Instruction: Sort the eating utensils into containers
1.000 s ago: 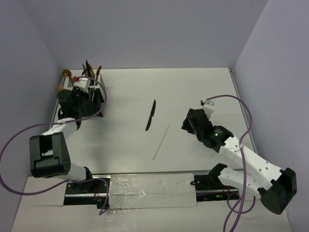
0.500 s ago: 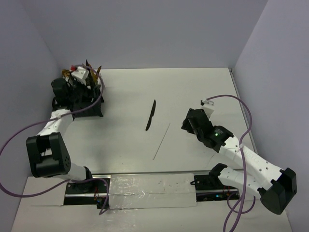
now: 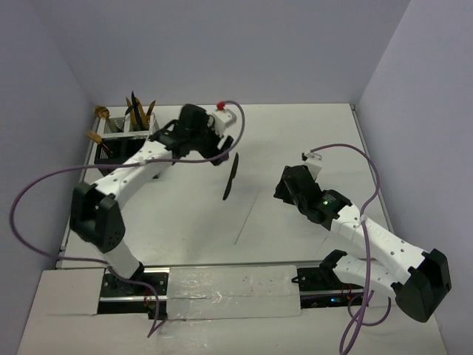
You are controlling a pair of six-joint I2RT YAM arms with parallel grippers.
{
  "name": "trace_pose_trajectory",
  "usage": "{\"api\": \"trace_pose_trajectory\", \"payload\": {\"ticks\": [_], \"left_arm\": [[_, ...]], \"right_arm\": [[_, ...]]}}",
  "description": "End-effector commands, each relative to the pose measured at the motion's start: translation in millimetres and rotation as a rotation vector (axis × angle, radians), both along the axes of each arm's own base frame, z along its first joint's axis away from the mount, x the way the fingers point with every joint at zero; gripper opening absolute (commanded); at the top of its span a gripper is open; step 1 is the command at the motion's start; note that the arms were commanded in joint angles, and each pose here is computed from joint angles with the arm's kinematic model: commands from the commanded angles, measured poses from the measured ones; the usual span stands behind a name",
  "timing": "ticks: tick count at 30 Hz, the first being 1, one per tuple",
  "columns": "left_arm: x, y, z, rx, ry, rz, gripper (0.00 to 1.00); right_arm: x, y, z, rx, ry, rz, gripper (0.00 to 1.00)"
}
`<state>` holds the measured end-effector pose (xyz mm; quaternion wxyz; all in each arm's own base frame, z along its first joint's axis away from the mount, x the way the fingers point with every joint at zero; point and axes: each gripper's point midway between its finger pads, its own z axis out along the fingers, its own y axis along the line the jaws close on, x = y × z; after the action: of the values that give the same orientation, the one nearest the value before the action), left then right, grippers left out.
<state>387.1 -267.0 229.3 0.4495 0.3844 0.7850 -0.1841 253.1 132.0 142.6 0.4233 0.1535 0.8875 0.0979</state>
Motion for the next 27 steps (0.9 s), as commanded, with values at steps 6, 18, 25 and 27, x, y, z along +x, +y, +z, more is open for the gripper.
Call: {"api": "trace_pose_trajectory", "payload": {"ticks": [6,18,25,27], "left_arm": [[-24.0,-13.3,-129.8,0.223,0.303,0.195,0.83],[-12.4,-39.1,-213.6,0.315,0.467,0.316,0.78],[-17.6,-41.1,-224.5,0.370,0.456,0.291,0.67],[-25.3,-37.5,-229.7,0.392,0.476,0.280,0.58]], "right_arm": [[4.7,4.4,9.9,0.026,-0.032,-0.001,0.60],[-6.7,-3.4,-7.9,0.035,-0.010,-0.020,0.59],[-9.7,-7.2,-10.4,0.037,-0.010,-0.032,0.59],[-8.8,-7.2,-9.2,0.041,-0.016,-0.035,0.60]]}}
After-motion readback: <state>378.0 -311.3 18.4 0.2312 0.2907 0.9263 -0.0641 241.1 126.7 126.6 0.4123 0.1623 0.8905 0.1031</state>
